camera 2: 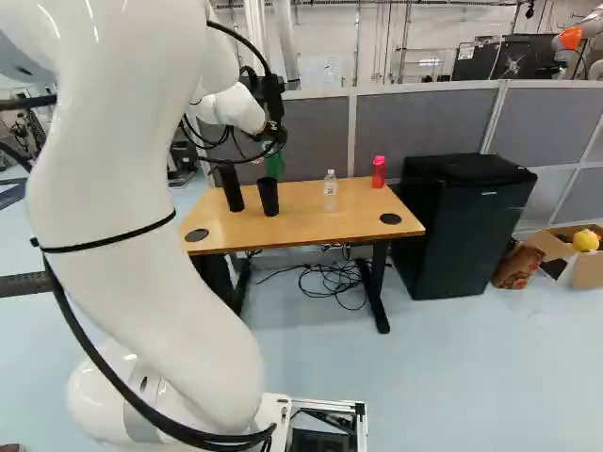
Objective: Pick up the green bottle from the table
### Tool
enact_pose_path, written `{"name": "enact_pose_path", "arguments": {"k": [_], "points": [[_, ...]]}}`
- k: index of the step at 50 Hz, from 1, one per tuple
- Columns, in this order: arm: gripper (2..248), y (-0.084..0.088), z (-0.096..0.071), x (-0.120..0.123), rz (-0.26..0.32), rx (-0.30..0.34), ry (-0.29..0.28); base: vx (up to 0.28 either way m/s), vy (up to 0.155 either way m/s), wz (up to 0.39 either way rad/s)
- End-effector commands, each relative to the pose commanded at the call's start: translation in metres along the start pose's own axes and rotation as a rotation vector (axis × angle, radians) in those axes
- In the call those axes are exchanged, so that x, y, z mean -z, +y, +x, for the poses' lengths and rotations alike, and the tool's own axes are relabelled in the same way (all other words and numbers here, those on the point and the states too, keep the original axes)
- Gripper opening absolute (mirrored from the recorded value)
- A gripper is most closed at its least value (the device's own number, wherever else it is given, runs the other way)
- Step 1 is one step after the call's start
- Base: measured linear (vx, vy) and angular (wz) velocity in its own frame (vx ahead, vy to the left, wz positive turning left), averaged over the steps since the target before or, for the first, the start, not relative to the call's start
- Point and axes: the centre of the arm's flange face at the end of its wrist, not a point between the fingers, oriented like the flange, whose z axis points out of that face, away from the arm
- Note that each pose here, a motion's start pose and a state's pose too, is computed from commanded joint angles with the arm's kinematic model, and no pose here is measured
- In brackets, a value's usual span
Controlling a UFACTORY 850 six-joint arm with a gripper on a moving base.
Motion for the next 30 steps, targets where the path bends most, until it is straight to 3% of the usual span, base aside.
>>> {"name": "enact_pose_path", "arguments": {"k": [30], "points": [[34, 0.0, 0.0, 0.0, 0.0, 0.0, 0.0, -0.156, 0.001, 0.012]]}}
